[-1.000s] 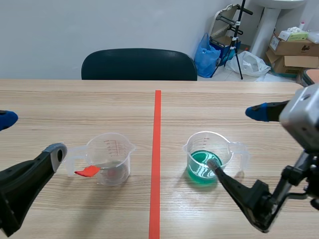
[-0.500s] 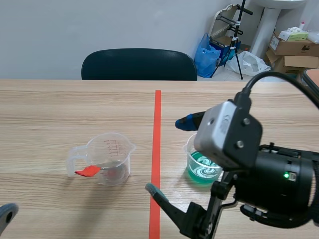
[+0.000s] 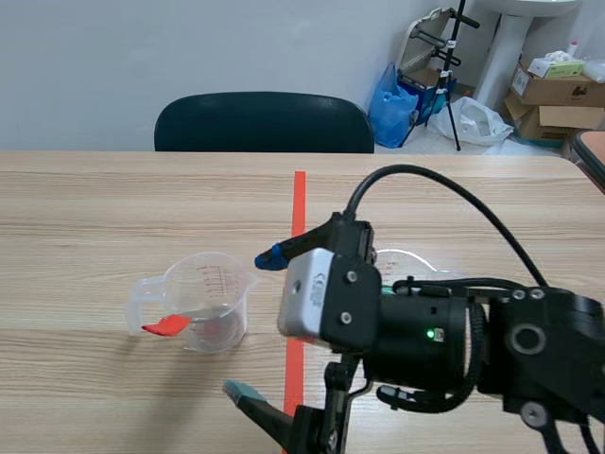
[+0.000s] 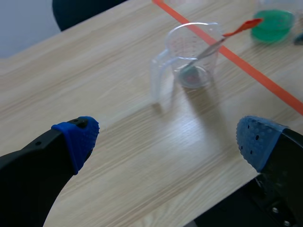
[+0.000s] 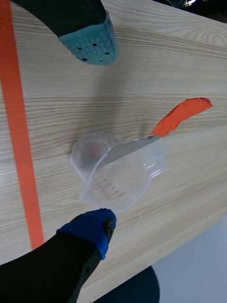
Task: Do the redox reaction experiment
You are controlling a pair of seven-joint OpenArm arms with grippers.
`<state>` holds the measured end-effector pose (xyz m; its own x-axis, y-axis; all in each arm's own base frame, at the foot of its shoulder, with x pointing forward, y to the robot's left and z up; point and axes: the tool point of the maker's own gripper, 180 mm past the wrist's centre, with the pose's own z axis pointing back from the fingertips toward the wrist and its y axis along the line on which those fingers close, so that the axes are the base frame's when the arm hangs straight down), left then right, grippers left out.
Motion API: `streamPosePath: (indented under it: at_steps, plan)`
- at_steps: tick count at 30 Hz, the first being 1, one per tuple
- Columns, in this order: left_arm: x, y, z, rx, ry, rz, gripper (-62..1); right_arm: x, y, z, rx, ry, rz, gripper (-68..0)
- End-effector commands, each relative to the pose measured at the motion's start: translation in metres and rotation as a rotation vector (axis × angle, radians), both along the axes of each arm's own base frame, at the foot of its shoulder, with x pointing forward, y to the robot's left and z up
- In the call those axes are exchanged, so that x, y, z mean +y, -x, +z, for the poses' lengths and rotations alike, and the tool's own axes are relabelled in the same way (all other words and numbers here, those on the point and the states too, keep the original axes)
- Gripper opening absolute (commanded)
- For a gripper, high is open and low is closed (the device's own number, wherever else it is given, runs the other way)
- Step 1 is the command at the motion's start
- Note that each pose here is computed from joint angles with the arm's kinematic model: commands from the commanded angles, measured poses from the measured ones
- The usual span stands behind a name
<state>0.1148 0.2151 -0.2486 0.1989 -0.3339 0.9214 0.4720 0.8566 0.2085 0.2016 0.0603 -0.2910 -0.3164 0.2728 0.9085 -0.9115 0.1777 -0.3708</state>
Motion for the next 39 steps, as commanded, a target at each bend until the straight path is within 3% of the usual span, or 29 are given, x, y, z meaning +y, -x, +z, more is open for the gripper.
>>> streamPosePath:
  at_steps: [1,11,15,29,35,39]
  plan:
    - [0.011,0.007,-0.004,0.004,-0.020,0.050,1.2,0.007,-0.006,0.015,-0.033,-0.053,0.005,-5.2]
    - [0.027,0.026,-0.017,0.040,-0.046,0.124,1.4,0.034,-0.015,0.021,-0.067,-0.075,0.041,-5.2]
    - [0.025,0.028,-0.021,0.053,-0.069,0.097,1.4,0.038,-0.020,0.027,-0.085,-0.084,0.038,-5.2]
    - [0.021,0.026,-0.015,0.020,-0.055,0.083,1.4,0.048,-0.025,0.038,-0.106,-0.123,0.021,-12.0]
    - [0.021,0.026,-0.014,0.015,-0.053,0.082,1.4,0.048,-0.025,0.038,-0.107,-0.124,0.021,-31.2]
    - [0.021,0.026,-0.013,0.010,-0.050,0.079,1.4,0.048,-0.024,0.040,-0.108,-0.132,0.024,-40.1]
